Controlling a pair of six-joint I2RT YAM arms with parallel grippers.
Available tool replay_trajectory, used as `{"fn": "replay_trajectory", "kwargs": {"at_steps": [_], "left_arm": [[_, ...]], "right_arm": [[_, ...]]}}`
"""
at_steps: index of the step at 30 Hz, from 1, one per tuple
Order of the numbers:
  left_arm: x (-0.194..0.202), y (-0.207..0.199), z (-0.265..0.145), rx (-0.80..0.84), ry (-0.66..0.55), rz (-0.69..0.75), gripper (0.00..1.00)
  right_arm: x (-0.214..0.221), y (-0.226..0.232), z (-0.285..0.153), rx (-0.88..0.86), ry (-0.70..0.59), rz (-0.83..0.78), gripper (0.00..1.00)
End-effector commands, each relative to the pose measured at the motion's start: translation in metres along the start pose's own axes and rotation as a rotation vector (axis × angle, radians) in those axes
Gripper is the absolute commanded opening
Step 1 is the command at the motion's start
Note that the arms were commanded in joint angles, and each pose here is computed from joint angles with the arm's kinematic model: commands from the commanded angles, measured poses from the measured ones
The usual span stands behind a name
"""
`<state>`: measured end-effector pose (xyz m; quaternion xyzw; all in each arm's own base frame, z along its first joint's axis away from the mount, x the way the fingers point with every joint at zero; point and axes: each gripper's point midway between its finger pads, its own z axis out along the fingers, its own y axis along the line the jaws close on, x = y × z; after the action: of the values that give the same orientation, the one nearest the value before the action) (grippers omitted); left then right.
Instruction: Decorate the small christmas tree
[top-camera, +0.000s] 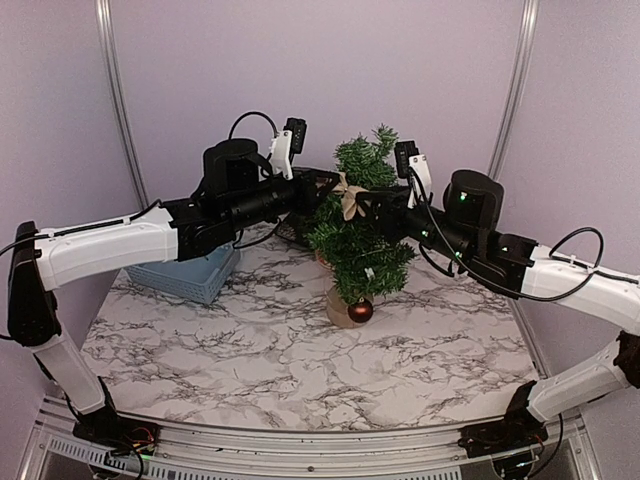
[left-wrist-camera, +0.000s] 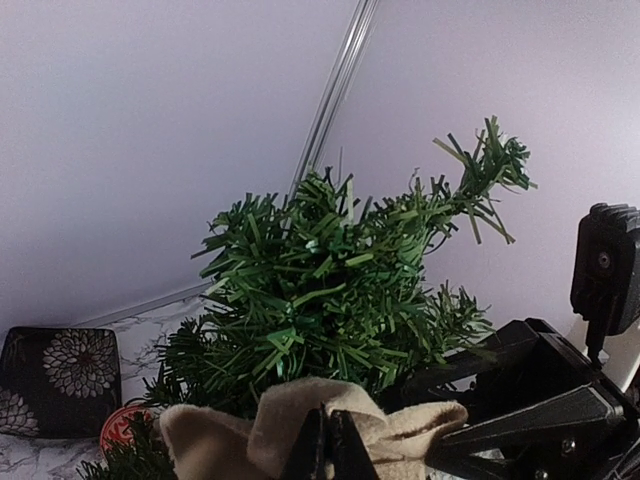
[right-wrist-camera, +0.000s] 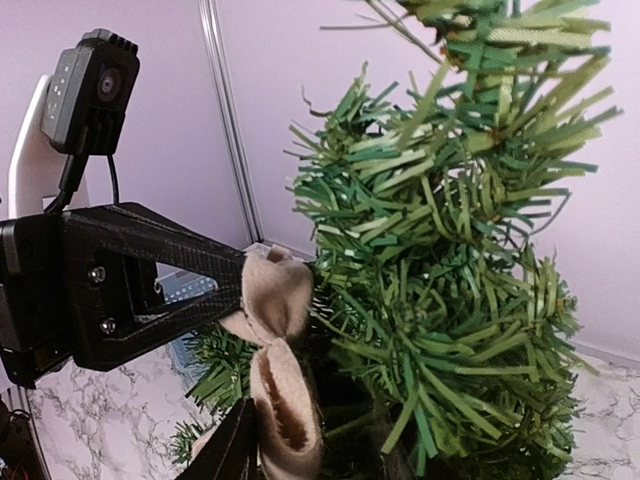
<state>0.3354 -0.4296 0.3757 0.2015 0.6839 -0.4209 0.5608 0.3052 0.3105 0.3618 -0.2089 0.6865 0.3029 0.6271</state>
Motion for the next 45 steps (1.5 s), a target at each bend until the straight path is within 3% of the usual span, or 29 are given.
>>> {"fn": "replay_trajectory", "kwargs": {"at_steps": [1,12,18,21,27,30,37,45], "left_arm": [[0.002,0.003,0.002,0.001,-0.011,-0.015,0.05],[-0.008,0.004,-0.001,-0.021,-0.036,0.005,0.39],[-0.009,0.012,-0.003,-0.067,-0.038,0.030,0.52],[-0.010,0.010,-0.008,-0.052,-0.033,0.045,0.72],[-0.023,0.011,-0.027,0.049,-0.020,0.029,0.98],[-0.031,0.025,-0.041,0.060,-0.022,0.013,0.99],[-0.029,0.094,-0.071,-0.115,-0.039,-0.047,0.99],[0.014,0.149,-0.078,-0.248,0.033,-0.101,0.99]], "right_arm": [[-0.004,-0.007,-0.004,0.053,0.011,0.001,0.40],[-0.011,-0.002,-0.018,0.016,-0.021,-0.003,0.49],[-0.015,-0.003,-0.022,0.027,-0.030,-0.003,0.55],[-0.019,0.001,-0.027,-0.002,-0.044,-0.008,0.63],[-0.026,0.023,-0.045,-0.138,-0.084,-0.026,0.78],[-0.031,0.025,-0.055,-0.152,-0.094,-0.019,0.82],[-0.034,0.009,-0.086,-0.092,-0.076,0.036,0.84],[0.025,-0.077,-0.115,0.161,0.052,0.244,0.76]]}}
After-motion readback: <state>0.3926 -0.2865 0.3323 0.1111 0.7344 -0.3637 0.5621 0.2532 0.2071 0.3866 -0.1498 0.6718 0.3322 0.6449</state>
